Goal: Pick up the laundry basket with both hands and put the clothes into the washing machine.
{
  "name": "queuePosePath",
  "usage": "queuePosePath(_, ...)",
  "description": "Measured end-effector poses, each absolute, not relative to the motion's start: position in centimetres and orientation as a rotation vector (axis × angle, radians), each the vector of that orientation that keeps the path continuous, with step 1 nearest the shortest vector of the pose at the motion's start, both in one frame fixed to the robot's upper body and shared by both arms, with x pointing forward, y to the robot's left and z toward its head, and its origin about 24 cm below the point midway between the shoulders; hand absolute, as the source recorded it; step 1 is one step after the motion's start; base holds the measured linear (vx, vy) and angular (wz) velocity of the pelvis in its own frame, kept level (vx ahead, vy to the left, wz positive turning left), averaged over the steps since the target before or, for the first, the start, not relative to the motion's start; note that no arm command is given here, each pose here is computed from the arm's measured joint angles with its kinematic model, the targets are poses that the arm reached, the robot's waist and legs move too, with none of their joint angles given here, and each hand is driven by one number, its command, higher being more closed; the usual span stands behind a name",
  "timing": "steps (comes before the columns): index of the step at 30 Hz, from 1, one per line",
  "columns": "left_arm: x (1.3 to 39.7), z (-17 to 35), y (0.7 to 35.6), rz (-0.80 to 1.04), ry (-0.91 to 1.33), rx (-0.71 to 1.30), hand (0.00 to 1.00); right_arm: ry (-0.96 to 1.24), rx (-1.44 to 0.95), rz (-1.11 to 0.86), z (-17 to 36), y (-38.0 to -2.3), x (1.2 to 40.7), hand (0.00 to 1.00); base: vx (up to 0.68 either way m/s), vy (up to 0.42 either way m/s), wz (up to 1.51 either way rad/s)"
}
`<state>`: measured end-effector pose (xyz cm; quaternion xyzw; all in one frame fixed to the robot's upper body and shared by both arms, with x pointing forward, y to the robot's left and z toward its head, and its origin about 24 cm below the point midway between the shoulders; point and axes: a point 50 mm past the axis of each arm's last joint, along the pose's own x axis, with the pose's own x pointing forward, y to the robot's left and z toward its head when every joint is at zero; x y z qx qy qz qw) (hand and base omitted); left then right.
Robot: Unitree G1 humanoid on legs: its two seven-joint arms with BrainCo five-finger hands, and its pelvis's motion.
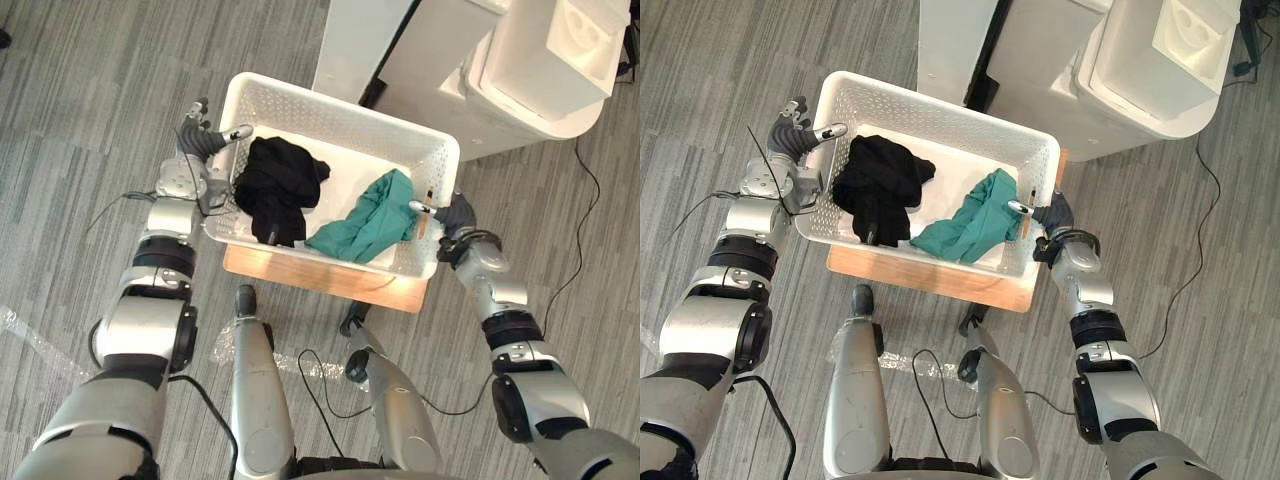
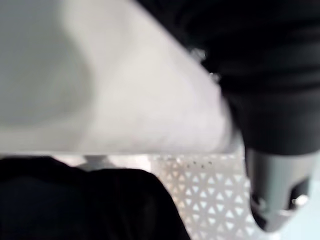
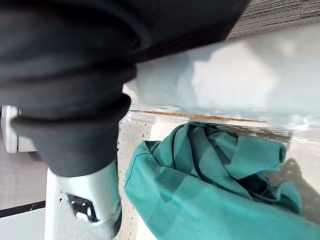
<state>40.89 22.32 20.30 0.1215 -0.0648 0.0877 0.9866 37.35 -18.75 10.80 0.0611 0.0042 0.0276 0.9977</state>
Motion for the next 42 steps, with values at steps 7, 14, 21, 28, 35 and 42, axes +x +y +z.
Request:
queuePosePath(7, 39.5, 19.1, 21.5, 0.104, -0.178, 0.322, 0.0, 0.084, 0.086, 0.062, 8.6, -18.9, 36.9, 0.0, 0.05, 0.008, 0.14)
queuePosePath(14, 38.5, 16.8, 21.6, 0.084, -0.147, 0.388, 0.0, 0.113, 0.062, 0.075, 7.7, -19.6, 36.3, 0.0, 0.02, 0.024, 0.05)
queuePosePath(21, 37.7, 15.5, 21.6, 0.055, -0.129, 0.428, 1.0, 0.127, 0.045, 0.085, 7.2, -20.0, 35.9, 0.0, 0.01, 0.017, 0.02)
queuePosePath(28, 37.6, 14.6, 21.2, 0.075, -0.101, 0.481, 1.0, 0.148, 0.029, 0.059, 6.8, -20.6, 35.8, 1.0, 0.0, 0.012, 0.02)
queuePosePath(35, 37.9, 14.2, 21.2, 0.105, -0.07, 0.518, 1.0, 0.161, 0.009, 0.026, 6.8, -21.1, 35.9, 1.0, 0.0, 0.016, 0.0)
queuePosePath(42, 38.0, 13.4, 21.4, 0.116, -0.018, 0.533, 1.0, 0.173, 0.015, 0.021, 6.8, -20.8, 36.1, 1.0, 0.01, 0.004, -0.02)
